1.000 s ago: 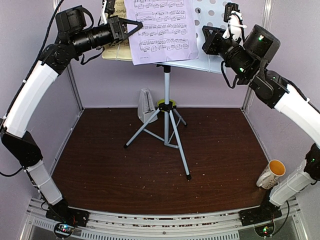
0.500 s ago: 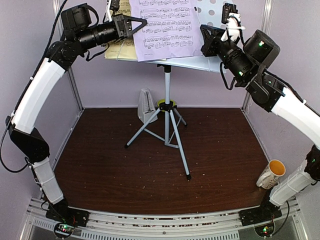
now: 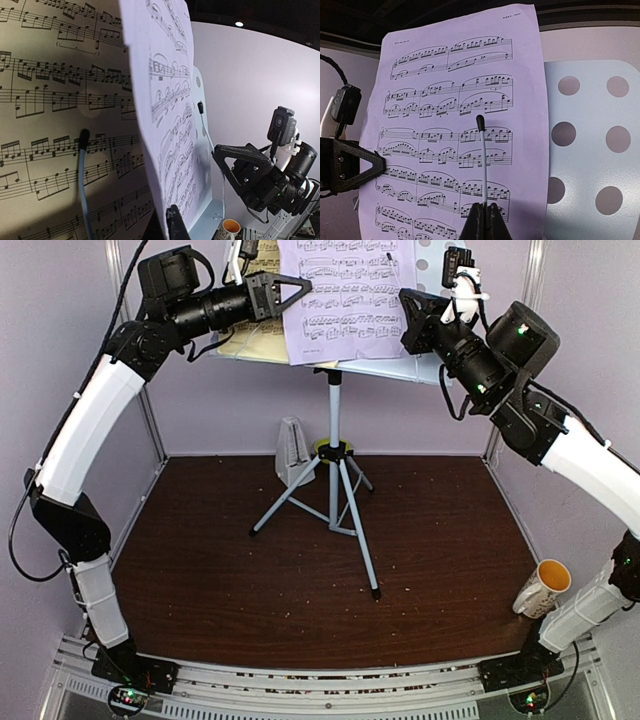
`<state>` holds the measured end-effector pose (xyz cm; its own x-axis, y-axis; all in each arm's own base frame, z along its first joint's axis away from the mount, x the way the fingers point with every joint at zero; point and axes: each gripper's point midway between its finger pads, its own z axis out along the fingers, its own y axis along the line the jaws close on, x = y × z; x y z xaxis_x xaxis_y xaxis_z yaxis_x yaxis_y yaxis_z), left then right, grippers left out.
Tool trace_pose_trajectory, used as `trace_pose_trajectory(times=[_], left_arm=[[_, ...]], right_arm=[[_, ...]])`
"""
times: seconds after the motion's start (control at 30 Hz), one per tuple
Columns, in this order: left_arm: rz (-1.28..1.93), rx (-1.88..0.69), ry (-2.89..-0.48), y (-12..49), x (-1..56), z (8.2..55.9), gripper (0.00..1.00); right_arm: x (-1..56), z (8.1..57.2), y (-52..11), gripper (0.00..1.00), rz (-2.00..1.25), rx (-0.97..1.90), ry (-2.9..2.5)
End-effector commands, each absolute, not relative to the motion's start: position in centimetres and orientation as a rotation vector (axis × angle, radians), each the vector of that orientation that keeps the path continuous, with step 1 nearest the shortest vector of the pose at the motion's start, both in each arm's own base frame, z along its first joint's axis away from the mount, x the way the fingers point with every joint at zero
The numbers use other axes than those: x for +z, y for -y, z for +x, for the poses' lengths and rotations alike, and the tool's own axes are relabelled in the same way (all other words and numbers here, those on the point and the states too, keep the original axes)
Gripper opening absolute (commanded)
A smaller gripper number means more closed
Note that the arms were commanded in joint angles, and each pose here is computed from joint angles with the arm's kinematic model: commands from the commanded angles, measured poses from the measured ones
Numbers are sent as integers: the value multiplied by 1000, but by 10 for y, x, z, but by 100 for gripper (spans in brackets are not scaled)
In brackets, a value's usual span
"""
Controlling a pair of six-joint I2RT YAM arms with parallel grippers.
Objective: Set up the instrument practice props
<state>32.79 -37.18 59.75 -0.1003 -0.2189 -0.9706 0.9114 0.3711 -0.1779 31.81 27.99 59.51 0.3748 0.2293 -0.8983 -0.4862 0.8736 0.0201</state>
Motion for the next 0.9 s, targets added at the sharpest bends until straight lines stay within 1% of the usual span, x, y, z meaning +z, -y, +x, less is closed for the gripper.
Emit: trace_pose_trajectory(times=[0.0,0.33,0.6,0.73,0.87], left_arm=[[724,-1061,-1319,386,590,332,0],[735,-981,-1301,398,587,330,0],[766,-848,-1281,399,590,321,0],[782,-832,-1268,402,590,319,2],[764,-813,-1267,398,593,321,11]], right_arm=[[597,309,-287,0,-318,494,-1061],[597,308,-289,0,-325,504,-1056],[596,306,-289,0,-335,502,-1053],[596,305,-288,0,-339,508,-1049],[597,303,-287,0,-339,509,-1046]])
